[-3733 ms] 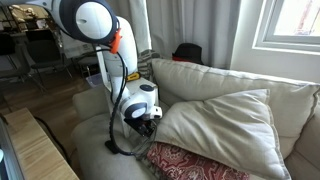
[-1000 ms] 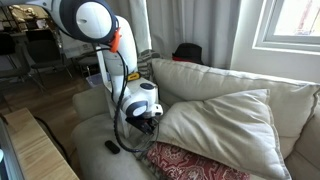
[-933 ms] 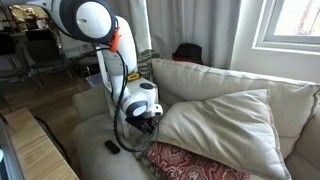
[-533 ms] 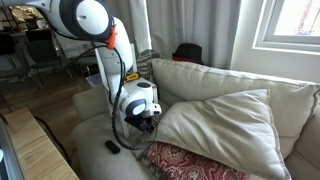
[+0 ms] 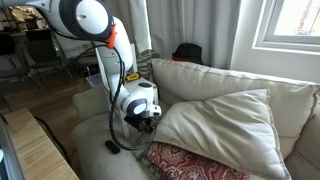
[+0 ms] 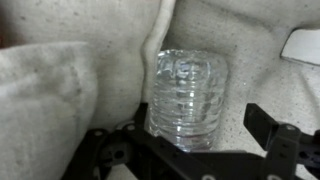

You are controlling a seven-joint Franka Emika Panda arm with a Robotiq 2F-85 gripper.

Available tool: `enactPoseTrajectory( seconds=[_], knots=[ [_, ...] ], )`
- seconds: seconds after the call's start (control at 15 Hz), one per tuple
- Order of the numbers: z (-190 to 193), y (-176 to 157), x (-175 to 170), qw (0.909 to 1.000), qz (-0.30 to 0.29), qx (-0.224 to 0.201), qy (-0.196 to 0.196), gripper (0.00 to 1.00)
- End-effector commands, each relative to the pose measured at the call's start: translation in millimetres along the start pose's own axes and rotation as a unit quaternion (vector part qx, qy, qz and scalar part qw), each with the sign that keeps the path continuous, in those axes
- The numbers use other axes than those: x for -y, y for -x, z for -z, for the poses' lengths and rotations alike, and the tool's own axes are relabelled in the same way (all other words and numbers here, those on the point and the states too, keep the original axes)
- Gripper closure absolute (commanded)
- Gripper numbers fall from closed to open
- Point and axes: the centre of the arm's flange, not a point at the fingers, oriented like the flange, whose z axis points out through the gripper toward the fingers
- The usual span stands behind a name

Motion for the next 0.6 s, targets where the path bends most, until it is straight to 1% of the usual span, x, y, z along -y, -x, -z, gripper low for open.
enactPoseTrajectory(
  seconds=[0.0, 0.07, 0.13, 0.33, 0.4, 0.53],
  knots=[
    [-45.1, -4.2, -7.2, 0.9992, -0.024, 0.031, 0.001, 0.29],
    [-46.0, -3.4, -7.6, 0.9991, -0.026, 0.035, 0.001, 0.36],
    [-46.6, -3.0, -8.4, 0.9989, -0.028, 0.037, 0.001, 0.47],
    [-47.6, -3.2, -10.2, 0.9989, -0.027, 0.039, 0.000, 0.68],
    [-47.2, -3.2, -11.9, 0.9989, -0.027, 0.039, 0.001, 0.73],
    [-43.9, -2.0, -16.3, 0.9986, -0.033, 0.040, -0.006, 0.77]
  ],
)
